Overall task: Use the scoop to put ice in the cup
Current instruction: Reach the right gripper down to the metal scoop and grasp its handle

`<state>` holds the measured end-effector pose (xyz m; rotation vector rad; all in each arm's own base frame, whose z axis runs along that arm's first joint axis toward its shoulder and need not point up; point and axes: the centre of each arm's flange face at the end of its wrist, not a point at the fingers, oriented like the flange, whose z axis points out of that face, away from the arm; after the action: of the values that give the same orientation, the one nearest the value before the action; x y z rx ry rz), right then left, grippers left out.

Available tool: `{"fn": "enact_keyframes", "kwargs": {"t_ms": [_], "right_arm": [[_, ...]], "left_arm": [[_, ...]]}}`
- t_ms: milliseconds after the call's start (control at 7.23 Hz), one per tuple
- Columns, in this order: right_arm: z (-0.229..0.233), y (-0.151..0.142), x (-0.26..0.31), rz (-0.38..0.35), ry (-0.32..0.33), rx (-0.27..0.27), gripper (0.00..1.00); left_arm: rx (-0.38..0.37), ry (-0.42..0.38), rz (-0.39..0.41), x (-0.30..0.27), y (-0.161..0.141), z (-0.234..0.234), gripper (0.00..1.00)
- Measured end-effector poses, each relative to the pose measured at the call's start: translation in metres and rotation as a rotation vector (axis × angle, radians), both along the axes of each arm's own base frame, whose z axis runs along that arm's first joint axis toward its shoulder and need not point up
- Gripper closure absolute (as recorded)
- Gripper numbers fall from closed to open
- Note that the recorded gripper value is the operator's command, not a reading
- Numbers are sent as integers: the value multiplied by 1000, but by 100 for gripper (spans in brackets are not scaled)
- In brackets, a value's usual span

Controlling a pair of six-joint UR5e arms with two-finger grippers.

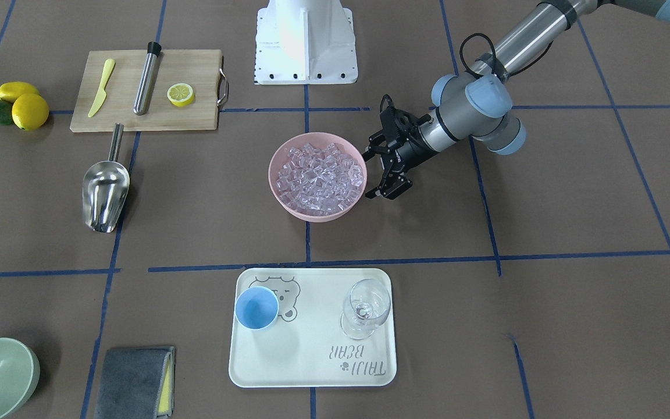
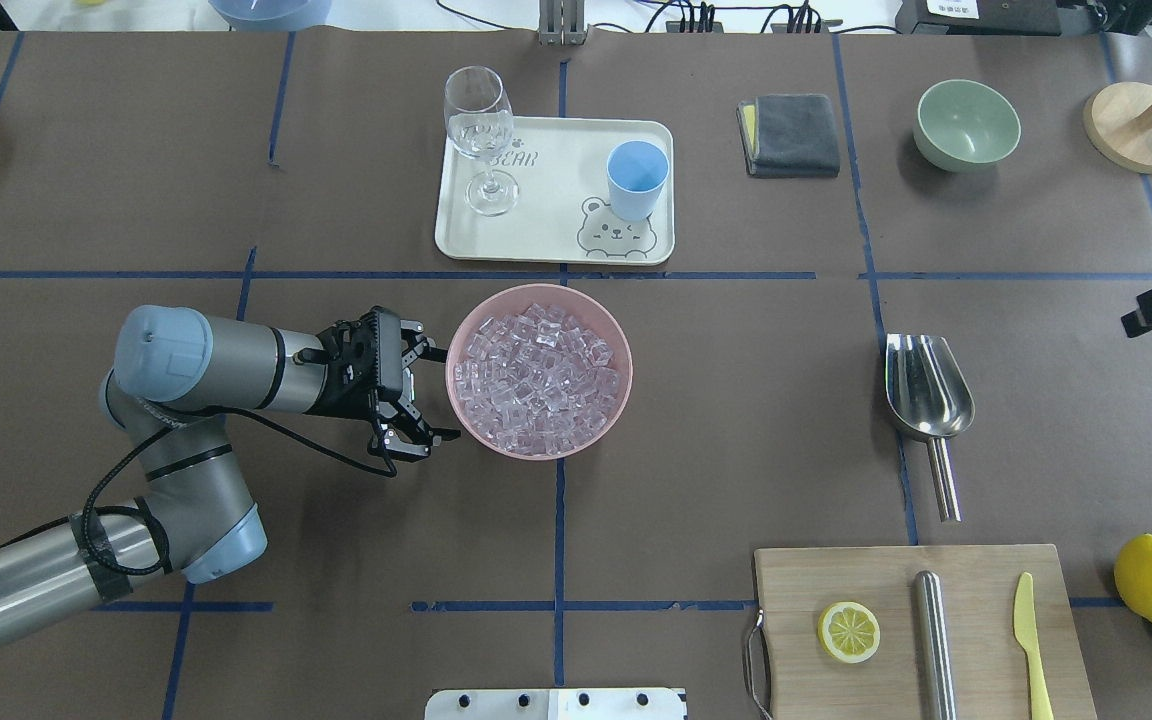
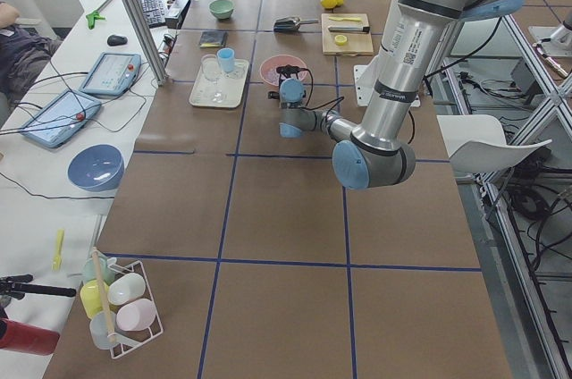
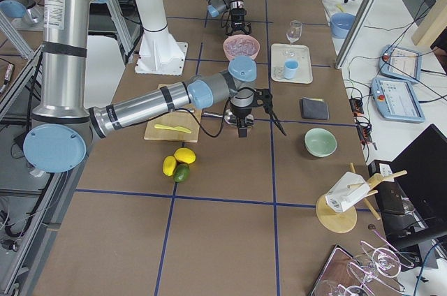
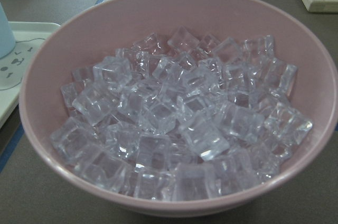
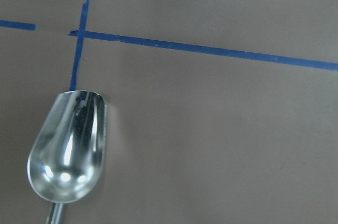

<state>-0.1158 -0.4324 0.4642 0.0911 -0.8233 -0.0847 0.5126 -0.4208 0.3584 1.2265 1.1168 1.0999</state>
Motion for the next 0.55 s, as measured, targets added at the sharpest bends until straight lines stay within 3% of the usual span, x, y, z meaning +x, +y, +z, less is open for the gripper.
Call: {"fn": "enact_keyframes", "kwargs": {"t_ms": [277,553], "right_arm": [[-26,27,-69,49,-40,-70,0],[-45,56,-111,52,-62,-142,0]], "left_arm": [[1,1,0,0,0,-1,0],[1,1,0,0,0,0,0]]}}
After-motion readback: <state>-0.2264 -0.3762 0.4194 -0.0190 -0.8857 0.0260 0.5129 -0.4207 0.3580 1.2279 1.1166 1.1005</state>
